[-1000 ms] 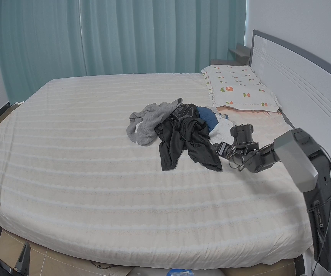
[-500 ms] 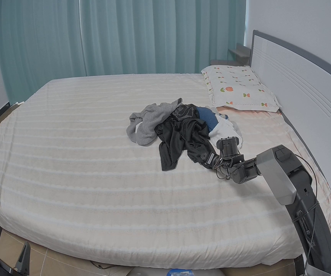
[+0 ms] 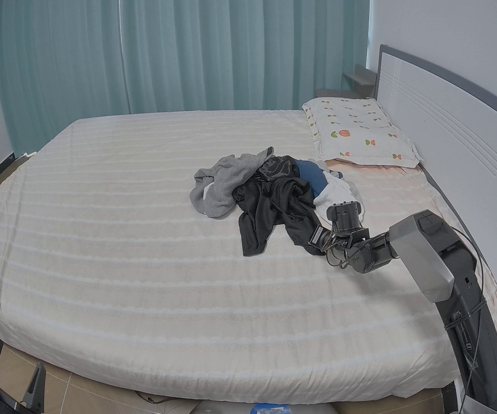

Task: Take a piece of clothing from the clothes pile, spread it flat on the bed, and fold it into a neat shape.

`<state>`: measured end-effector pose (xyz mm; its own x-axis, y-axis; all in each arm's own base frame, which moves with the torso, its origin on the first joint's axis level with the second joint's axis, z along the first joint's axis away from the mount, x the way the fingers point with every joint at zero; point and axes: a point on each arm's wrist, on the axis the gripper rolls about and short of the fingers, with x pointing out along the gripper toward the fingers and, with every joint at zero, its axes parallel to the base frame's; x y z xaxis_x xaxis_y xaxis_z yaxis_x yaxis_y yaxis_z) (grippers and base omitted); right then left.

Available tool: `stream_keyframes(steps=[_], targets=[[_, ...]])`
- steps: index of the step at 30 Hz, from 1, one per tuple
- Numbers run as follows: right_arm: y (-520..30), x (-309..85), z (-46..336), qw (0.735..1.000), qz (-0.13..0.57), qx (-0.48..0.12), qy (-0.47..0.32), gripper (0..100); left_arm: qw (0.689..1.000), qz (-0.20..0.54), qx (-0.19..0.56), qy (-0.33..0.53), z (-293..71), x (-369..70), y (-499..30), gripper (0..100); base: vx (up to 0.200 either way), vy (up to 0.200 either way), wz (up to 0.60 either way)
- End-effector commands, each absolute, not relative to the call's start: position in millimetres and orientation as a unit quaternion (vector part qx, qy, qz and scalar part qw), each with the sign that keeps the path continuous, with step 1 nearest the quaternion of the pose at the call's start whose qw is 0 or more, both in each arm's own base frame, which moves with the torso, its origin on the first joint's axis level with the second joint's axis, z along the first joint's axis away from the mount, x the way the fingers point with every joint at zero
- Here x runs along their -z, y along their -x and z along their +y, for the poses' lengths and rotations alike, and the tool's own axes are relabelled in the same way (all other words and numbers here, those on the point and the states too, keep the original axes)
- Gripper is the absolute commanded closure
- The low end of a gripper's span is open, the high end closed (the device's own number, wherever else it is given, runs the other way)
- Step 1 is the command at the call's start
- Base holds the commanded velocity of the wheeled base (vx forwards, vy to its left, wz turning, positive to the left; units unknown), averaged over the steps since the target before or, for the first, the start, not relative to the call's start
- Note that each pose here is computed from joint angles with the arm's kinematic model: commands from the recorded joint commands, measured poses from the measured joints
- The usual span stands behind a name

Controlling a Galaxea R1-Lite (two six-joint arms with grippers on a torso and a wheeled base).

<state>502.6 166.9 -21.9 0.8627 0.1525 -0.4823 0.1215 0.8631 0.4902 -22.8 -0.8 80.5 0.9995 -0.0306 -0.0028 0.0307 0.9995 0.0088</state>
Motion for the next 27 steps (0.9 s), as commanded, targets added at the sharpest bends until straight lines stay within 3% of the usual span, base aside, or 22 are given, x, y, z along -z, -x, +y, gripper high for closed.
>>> stream_keyframes(steps=[1,8,13,14,17,27], targets=[[-478.6,-42.2,160.0,0.917,0.255,-0.042,-0.304,100,1.000,0.001,0.015,-0.005,-0.8,-76.1,22.9,0,0.000,0.000,0.00],[-414.2,-87.9,145.3,0.871,0.307,-0.115,-0.367,100,1.000,0.001,0.015,-0.005,-0.8,-76.1,22.9,0,0.000,0.000,0.00],[-384.8,-103.0,141.0,0.856,0.306,-0.158,-0.386,100,1.000,0.001,0.015,-0.005,-0.8,-76.1,22.9,0,0.000,0.000,0.00],[-356.6,-110.0,148.3,0.847,0.304,-0.199,-0.388,100,1.000,0.001,0.015,-0.005,-0.8,-76.1,22.9,0,0.000,0.000,0.00],[-320.6,-112.9,168.4,0.840,0.309,-0.239,-0.376,100,1.000,0.001,0.015,-0.005,-0.8,-76.1,22.9,0,0.000,0.000,0.00],[-262.3,-167.5,165.4,0.836,0.185,-0.341,-0.387,100,1.000,0.001,0.015,-0.005,-0.8,-75.6,22.8,0,0.000,0.000,0.00]])
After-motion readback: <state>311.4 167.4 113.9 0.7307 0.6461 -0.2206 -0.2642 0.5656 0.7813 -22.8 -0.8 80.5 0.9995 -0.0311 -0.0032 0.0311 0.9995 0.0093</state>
